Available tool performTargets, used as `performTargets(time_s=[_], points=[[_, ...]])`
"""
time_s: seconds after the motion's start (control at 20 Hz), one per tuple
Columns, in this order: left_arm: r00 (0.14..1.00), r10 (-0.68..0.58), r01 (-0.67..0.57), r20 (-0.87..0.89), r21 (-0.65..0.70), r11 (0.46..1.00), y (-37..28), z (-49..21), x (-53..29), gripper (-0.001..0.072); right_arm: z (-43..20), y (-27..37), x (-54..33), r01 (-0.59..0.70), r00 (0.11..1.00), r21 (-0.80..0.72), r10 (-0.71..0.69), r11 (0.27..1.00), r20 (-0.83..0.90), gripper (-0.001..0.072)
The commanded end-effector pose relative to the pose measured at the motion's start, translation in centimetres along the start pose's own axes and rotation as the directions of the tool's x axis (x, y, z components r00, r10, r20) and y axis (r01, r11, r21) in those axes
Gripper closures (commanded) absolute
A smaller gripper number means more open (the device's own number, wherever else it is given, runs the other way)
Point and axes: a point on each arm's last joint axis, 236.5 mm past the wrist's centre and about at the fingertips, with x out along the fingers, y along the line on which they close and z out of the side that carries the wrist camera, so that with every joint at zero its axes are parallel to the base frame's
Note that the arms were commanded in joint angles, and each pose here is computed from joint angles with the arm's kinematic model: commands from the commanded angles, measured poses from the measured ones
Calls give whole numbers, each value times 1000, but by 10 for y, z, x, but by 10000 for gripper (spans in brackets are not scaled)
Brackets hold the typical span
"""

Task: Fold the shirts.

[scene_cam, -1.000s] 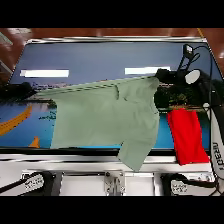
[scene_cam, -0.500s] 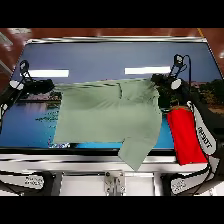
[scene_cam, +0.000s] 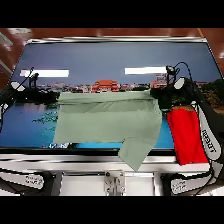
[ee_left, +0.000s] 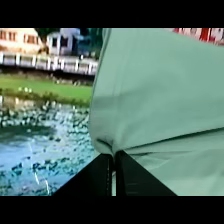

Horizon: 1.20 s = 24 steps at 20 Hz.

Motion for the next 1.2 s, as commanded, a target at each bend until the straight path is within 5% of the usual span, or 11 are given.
performTargets(time_s=[0.0, 0.45, 0.5, 0.6, 0.65, 0.95, 1.05, 1.15], points=[[984, 38, -46, -172, -39, 998, 12, -40, -4, 672, -57, -28, -7, 124, 963, 4, -119, 992, -240, 651], [969, 11, -35, -245, -96, 995, 2, -57, 7, 671, -63, -28, -9, 160, 956, 142, -118, 977, -267, 649], [970, 11, -38, -245, -108, 993, 2, -57, 7, 655, -63, -24, -8, 147, 958, 155, -101, 977, -267, 570], [965, 5, -36, -261, -115, 993, 3, -60, 2, 350, -61, -18, -12, 122, 963, 160, -78, 980, -257, 101], [961, -3, -32, -278, -121, 992, 4, -62, -4, 263, -61, -16, -20, 113, 963, 124, -78, 986, -259, 46], [918, -88, 19, -387, -180, 984, 31, -87, -89, 241, -100, -83, -127, 326, 872, -13, -306, 945, -383, 59], [909, -120, 13, -399, -259, 966, 44, -119, -103, -1, -136, -69, -137, 154, 890, 84, -101, 985, -445, 59], [895, -171, 30, -413, -327, 944, 52, -168, -100, 1, -168, -50, -138, -8, 896, 230, 109, 973, -431, 57]])
